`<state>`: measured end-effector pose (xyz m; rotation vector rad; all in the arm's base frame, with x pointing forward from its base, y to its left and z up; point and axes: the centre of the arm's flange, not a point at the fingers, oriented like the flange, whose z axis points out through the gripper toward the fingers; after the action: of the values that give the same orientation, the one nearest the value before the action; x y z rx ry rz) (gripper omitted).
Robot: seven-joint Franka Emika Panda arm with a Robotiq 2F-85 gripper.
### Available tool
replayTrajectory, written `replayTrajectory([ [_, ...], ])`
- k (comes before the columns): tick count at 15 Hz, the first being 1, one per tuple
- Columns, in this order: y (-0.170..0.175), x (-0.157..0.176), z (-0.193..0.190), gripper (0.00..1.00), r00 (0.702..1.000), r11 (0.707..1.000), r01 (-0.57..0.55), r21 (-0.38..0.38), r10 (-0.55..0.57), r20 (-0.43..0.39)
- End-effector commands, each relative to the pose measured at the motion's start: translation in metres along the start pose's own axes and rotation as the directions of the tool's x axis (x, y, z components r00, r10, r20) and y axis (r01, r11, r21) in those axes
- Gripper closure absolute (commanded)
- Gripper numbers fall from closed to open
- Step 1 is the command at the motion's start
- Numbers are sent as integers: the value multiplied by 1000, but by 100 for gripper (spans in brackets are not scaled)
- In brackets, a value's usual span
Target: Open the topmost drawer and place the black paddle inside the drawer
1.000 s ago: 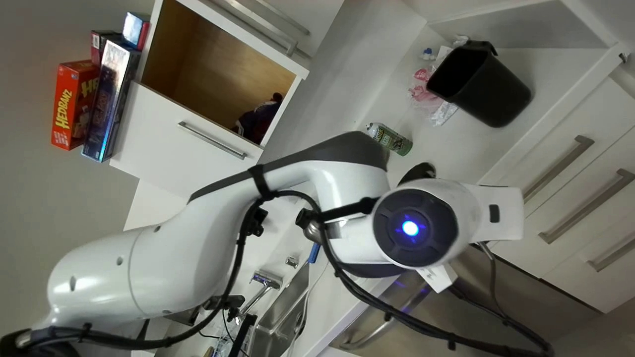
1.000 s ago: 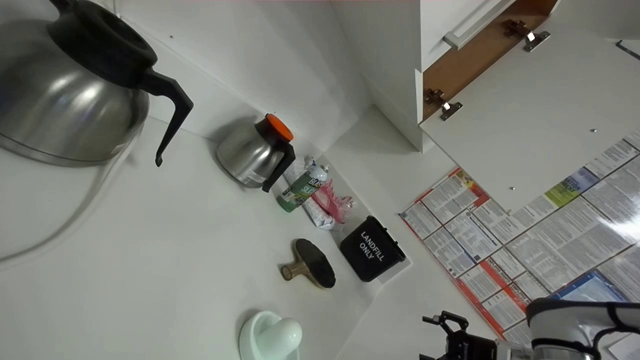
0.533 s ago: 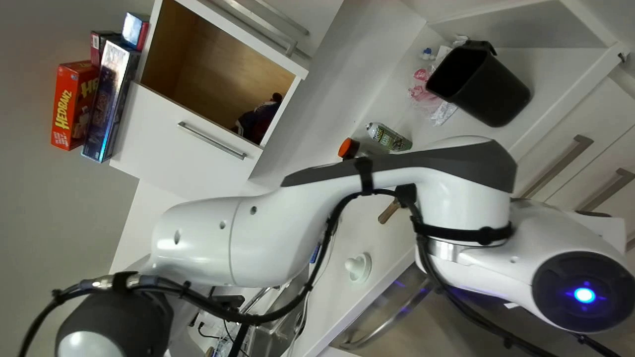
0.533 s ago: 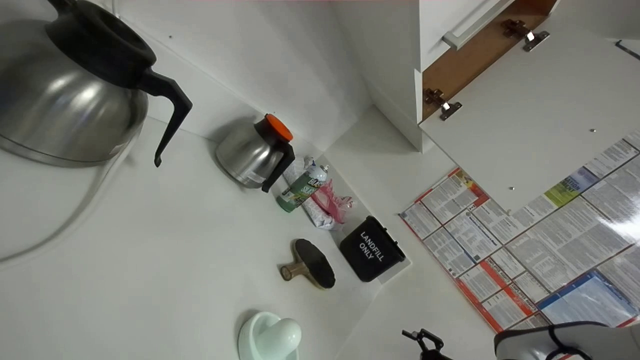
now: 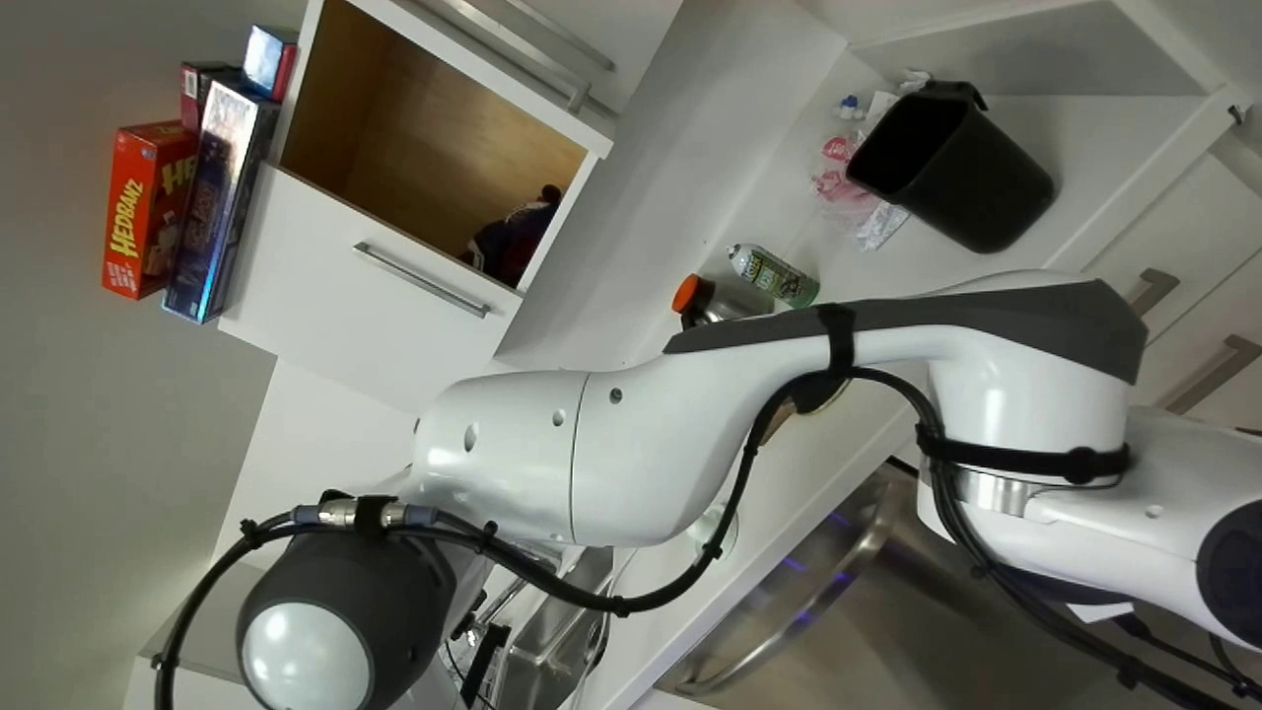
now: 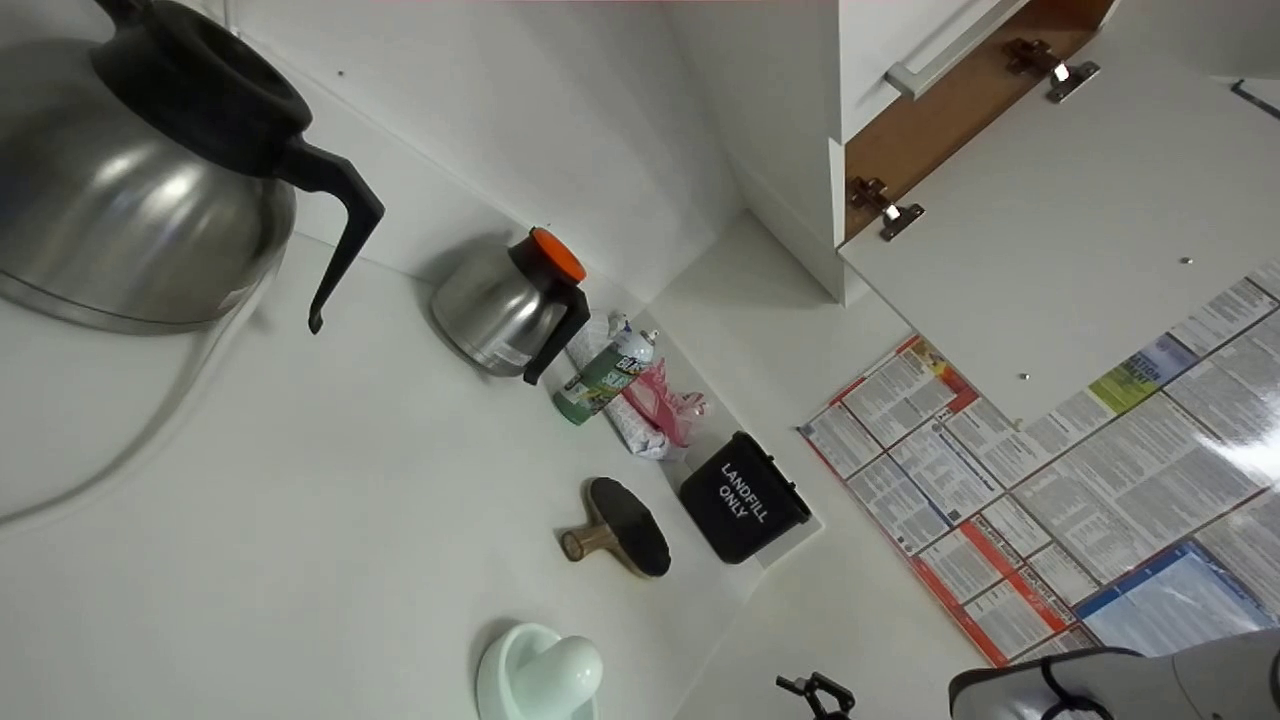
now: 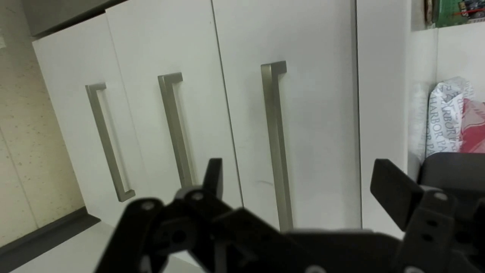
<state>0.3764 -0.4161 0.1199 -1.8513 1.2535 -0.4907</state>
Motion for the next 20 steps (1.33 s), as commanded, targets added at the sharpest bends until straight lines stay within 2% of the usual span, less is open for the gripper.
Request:
replayTrajectory([
  [1, 4, 3, 9, 0, 1000, 999, -9, 30, 10, -19],
  [6, 25, 8, 34, 0, 996, 990, -45, 131, 54, -69],
  [12, 49, 11, 58, 0, 993, 966, -2, 258, 33, -114],
  [20, 40, 15, 90, 0, 995, 959, 22, 282, 7, -100],
])
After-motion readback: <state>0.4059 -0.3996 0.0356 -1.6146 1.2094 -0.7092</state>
